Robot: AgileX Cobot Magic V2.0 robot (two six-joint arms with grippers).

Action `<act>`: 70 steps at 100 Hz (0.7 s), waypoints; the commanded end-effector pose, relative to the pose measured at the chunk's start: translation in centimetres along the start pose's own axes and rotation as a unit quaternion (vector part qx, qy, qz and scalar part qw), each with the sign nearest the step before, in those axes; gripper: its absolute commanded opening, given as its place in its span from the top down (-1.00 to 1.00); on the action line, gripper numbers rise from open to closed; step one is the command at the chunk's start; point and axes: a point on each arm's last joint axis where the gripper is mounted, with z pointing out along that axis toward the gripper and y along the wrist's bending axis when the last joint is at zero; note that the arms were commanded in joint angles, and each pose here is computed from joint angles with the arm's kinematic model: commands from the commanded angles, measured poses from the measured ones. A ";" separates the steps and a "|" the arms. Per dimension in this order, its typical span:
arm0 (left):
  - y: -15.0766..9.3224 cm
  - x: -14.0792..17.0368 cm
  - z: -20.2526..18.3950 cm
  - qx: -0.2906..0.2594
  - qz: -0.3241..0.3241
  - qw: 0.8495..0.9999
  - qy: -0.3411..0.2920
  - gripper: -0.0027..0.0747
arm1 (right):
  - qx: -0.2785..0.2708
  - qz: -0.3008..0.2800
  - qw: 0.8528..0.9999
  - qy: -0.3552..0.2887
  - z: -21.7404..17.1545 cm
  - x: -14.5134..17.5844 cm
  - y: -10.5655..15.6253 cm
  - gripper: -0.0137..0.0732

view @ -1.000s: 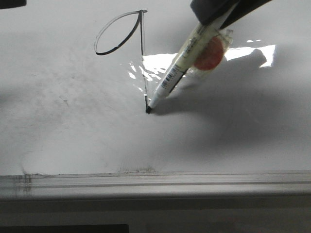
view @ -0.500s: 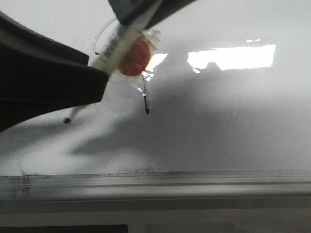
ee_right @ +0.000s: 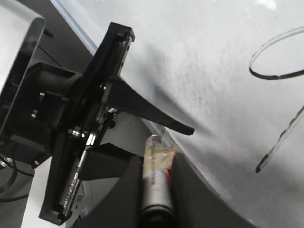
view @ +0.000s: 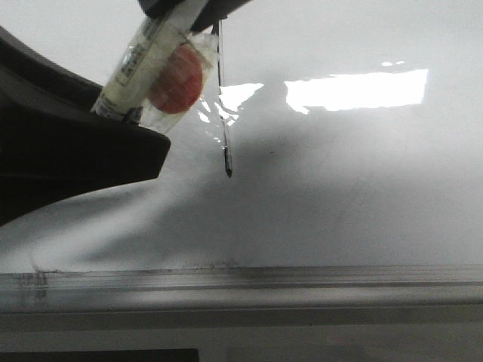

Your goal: Write number 9 on whiteboard

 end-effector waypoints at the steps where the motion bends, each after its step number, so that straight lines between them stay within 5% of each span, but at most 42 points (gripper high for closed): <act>1: 0.3 -1.7 -0.1 -0.009 -0.004 0.999 -0.051 0.26 | 0.004 -0.011 0.999 -0.048 -1.1 -1.5 0.3 0.81; 26: 0.3 -1.7 -0.1 -0.009 -0.004 0.999 -0.051 0.29 | 0.008 -0.020 0.999 -0.041 -1.1 -1.4 0.2 0.81; 44: 0.3 -1.7 -0.1 -0.009 -0.004 0.999 -0.049 0.99 | 0.008 -0.020 0.999 -0.039 -1.1 -1.3 0.2 0.81; 58: 0.3 -1.7 -0.1 -0.009 -0.004 0.999 -0.049 0.98 | 0.008 -0.020 0.999 -0.038 -1.1 -1.3 0.2 0.80; 70: 0.3 -1.8 -0.1 -0.010 -0.004 0.999 -0.053 0.98 | 0.009 -0.023 0.999 -0.043 -1.1 -1.4 0.2 0.41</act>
